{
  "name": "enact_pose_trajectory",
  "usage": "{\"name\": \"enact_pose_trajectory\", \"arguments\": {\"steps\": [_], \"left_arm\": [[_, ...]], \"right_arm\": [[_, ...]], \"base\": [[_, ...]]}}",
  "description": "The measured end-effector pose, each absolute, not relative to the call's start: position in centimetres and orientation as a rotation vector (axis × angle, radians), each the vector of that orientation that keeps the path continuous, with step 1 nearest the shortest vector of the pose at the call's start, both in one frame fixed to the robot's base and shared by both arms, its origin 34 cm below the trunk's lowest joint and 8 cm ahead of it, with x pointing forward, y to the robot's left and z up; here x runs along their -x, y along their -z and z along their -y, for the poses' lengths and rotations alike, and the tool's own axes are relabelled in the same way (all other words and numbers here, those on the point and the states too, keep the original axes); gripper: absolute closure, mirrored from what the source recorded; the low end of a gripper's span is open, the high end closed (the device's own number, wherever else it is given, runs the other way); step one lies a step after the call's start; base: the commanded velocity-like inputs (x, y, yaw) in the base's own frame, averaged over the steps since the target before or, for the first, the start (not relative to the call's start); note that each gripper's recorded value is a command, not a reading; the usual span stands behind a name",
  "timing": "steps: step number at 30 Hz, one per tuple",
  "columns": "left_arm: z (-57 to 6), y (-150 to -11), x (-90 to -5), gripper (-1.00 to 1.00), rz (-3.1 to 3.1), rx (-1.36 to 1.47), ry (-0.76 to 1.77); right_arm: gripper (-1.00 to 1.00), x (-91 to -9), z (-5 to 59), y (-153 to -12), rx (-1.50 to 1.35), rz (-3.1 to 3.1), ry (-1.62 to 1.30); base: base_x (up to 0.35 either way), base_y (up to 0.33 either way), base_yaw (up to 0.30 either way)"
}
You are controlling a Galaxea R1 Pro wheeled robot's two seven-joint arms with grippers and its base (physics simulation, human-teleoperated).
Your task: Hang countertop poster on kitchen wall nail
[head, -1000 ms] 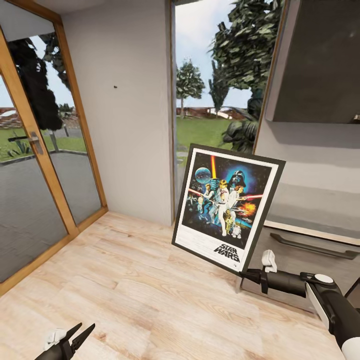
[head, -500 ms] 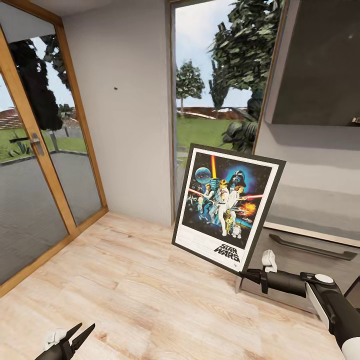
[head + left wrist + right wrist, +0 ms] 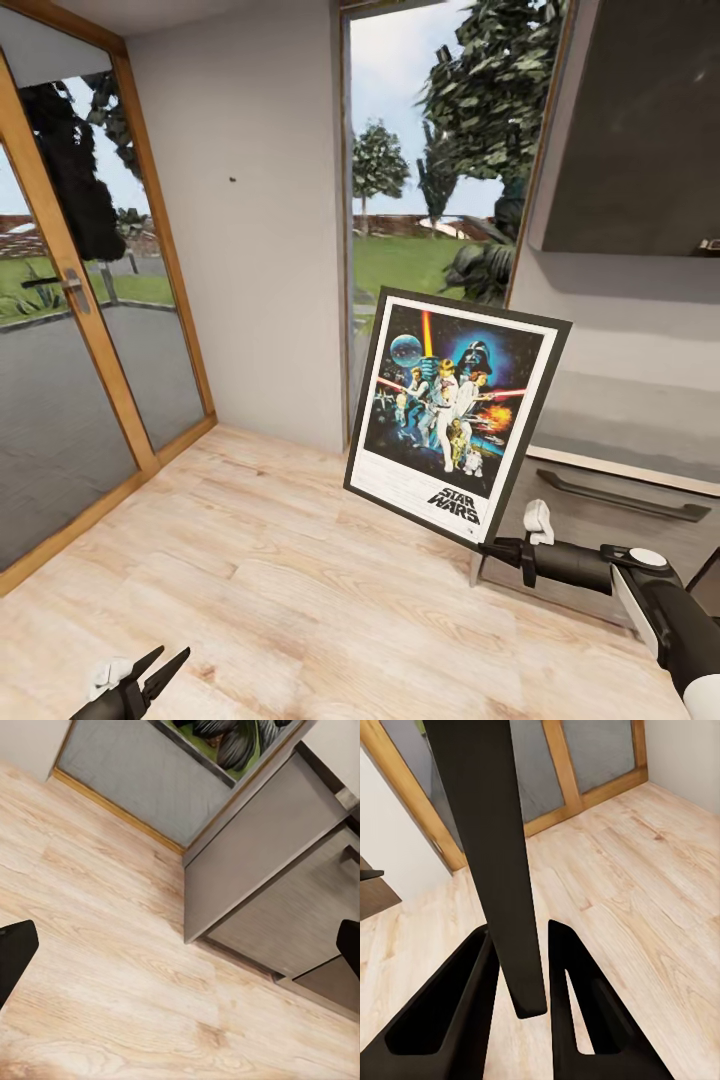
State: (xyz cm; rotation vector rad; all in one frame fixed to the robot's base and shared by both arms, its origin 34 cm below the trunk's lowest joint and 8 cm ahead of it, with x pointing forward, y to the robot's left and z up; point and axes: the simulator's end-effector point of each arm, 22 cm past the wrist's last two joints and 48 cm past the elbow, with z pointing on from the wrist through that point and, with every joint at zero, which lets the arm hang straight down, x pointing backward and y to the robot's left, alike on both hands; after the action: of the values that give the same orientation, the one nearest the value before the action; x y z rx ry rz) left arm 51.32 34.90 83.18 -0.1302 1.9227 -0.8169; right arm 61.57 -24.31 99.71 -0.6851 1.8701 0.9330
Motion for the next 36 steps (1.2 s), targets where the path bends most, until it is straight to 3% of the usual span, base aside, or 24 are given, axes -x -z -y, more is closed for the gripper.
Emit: {"name": "enact_pose_trajectory", "arguments": {"steps": [36], "left_arm": [[-34.8,-84.3,-50.6,-1.00,-1.923,0.130,0.819]], "right_arm": [[1.00,-60.9,24.3,-100.8,0.685,-1.870,-0.933]], "base": [[0.000,0.000,0.000]]}}
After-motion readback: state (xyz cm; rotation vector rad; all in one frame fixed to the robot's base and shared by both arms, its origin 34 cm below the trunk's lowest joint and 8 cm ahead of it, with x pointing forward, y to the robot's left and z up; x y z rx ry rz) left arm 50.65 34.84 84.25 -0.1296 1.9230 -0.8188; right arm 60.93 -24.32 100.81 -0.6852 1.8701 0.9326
